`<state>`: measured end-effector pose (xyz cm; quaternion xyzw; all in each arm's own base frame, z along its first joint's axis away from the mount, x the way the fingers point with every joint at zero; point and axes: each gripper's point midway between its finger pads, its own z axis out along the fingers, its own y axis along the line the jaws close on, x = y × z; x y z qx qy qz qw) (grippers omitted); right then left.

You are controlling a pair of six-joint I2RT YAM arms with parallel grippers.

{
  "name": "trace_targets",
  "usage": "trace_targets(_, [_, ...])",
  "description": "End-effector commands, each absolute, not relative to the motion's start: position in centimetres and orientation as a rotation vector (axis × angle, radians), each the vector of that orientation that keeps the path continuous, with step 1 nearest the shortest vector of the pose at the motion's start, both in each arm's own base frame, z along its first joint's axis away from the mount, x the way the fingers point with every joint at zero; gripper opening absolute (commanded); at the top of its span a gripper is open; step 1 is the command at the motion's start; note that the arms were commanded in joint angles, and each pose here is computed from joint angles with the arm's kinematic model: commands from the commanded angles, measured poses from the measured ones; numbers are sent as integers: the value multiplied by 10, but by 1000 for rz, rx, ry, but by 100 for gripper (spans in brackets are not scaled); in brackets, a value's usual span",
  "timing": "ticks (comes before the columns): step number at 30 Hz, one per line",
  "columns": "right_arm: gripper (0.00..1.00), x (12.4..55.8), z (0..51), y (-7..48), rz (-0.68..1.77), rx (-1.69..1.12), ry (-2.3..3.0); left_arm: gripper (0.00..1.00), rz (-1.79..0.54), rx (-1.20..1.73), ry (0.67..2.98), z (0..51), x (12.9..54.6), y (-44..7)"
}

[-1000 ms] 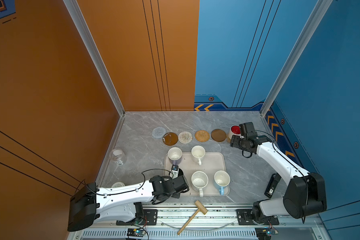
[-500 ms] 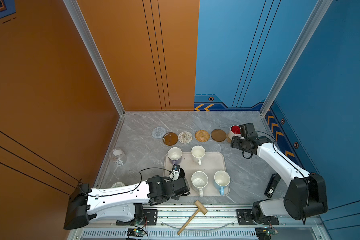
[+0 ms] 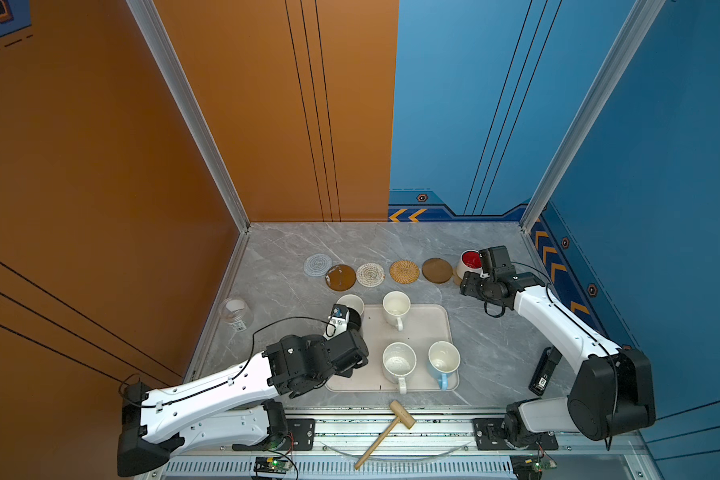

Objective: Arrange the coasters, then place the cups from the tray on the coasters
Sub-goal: 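Lift the black mug off the tray with the left gripper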

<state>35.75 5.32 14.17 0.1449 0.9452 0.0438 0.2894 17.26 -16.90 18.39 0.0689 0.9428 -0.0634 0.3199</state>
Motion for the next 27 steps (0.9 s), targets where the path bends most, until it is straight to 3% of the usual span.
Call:
trace_targets(1, [76,357,146,56,157,395,2514,0,-66,127,2389,213,205,-146])
trace_targets(5, [75,359,144,59,166,387,2525,0,-1,48,2369,228,239,-124])
trace_targets(13, [74,364,138,62,172,389,2546,0,-93,-121,2335,236,307,-105])
trace_targets(27, [74,385,118,69,169,415,2599,0,-67,-195,2390,201,433,-86])
